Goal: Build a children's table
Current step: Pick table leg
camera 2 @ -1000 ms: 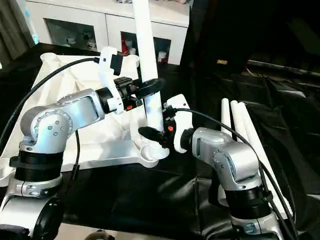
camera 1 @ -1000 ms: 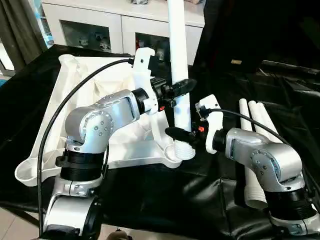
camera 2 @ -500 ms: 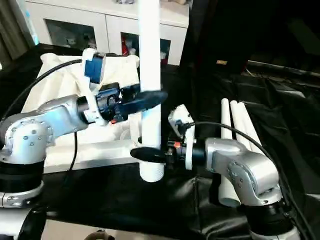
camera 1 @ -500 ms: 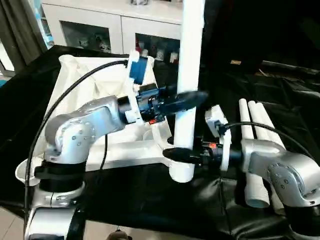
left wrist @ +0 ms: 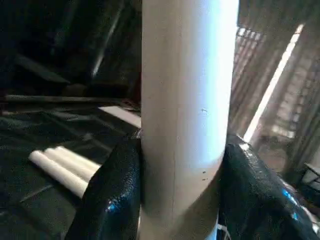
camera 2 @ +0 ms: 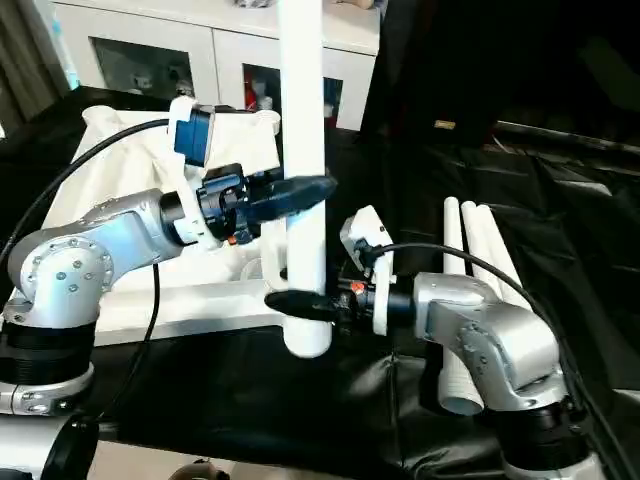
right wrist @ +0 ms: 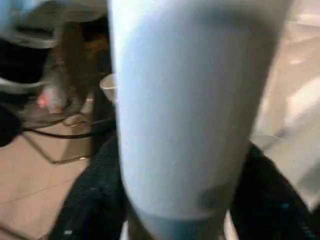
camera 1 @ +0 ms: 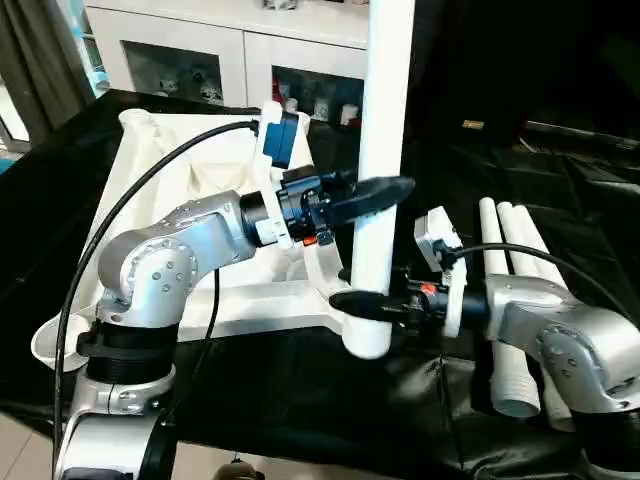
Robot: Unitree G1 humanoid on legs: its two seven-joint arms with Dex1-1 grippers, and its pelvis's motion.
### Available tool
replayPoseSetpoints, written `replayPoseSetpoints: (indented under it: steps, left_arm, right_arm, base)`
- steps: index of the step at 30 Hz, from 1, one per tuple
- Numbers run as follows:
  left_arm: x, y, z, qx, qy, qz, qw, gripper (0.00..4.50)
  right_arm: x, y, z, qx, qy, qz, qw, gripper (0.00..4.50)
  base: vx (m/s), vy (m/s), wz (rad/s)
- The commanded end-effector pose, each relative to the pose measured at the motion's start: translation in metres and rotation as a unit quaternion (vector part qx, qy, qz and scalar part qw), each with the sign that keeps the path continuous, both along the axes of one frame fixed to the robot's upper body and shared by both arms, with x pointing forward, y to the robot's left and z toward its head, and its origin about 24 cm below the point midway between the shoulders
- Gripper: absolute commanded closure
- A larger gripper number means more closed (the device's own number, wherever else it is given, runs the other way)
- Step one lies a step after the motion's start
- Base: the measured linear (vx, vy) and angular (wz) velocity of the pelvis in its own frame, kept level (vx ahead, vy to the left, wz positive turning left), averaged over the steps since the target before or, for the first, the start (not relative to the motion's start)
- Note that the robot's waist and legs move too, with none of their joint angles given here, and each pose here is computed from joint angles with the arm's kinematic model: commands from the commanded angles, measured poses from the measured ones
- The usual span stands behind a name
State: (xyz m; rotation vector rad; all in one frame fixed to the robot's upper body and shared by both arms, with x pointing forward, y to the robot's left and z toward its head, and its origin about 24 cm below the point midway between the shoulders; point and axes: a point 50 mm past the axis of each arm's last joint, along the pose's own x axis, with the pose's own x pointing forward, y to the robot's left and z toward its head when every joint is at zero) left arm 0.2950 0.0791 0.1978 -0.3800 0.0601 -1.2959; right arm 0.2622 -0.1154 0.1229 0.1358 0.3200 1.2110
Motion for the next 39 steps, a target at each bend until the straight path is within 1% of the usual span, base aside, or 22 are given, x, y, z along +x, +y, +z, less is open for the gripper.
replayPoseSetpoints:
  steps: [1, 2, 3, 6, 10, 14, 15, 17, 18, 31, 39]
  left_arm:
    - [0.001, -0.005, 0.000, 0.025, -0.019, 0.021, 0.999, 2.69]
    - [0.003, -0.005, 0.001, 0.030, -0.020, 0.036, 0.999, 2.69]
    - [0.003, -0.005, 0.001, 0.031, -0.020, 0.039, 0.999, 2.70]
    - [0.004, -0.007, 0.002, 0.048, -0.030, 0.052, 0.997, 2.70]
    - [0.005, -0.007, 0.002, 0.057, -0.036, 0.061, 0.996, 2.70]
    - [0.005, -0.007, 0.000, 0.064, -0.040, 0.061, 0.995, 2.70]
    - [0.005, -0.007, -0.001, 0.067, -0.042, 0.061, 0.995, 2.70]
    - [0.004, -0.007, -0.001, 0.067, -0.042, 0.061, 0.995, 2.70]
    - [0.005, -0.007, -0.001, 0.069, -0.044, 0.062, 0.995, 2.70]
    - [0.006, -0.011, 0.001, 0.067, -0.048, 0.055, 0.995, 2.70]
    - [0.004, -0.013, 0.002, 0.060, -0.047, 0.049, 0.996, 2.70]
  right_arm:
    - [0.011, -0.007, 0.004, -0.024, -0.035, -0.053, 0.998, 1.55]
    - [0.016, -0.008, 0.003, -0.039, -0.045, -0.075, 0.995, 1.46]
    - [0.017, -0.008, 0.002, -0.042, -0.045, -0.080, 0.995, 1.44]
    - [0.022, -0.009, 0.005, -0.026, -0.043, -0.100, 0.994, 1.44]
    - [0.027, -0.011, 0.005, -0.026, -0.031, -0.118, 0.992, 1.44]
    - [0.025, -0.011, 0.003, -0.031, -0.020, -0.101, 0.994, 1.44]
    - [0.021, -0.011, 0.002, -0.035, -0.011, -0.084, 0.996, 1.44]
    - [0.019, -0.011, 0.001, -0.036, -0.006, -0.076, 0.996, 1.44]
    - [0.016, -0.012, 0.000, -0.039, 0.000, -0.064, 0.997, 1.44]
    - [0.014, -0.013, -0.001, -0.040, 0.010, -0.055, 0.998, 1.44]
    - [0.012, -0.008, -0.003, -0.035, 0.017, -0.042, 0.998, 1.44]
  base:
    - [0.000, 0.000, 0.00]
    - [0.000, 0.000, 0.00]
    - [0.000, 0.000, 0.00]
    - [0.000, 0.000, 0.00]
    - [0.000, 0.000, 0.00]
    - [0.000, 0.000, 0.00]
    - [0.000, 0.000, 0.00]
    - [0.000, 0.000, 0.00]
    - [0.000, 0.000, 0.00]
    - [0.000, 0.000, 0.00]
    - [0.000, 0.000, 0.00]
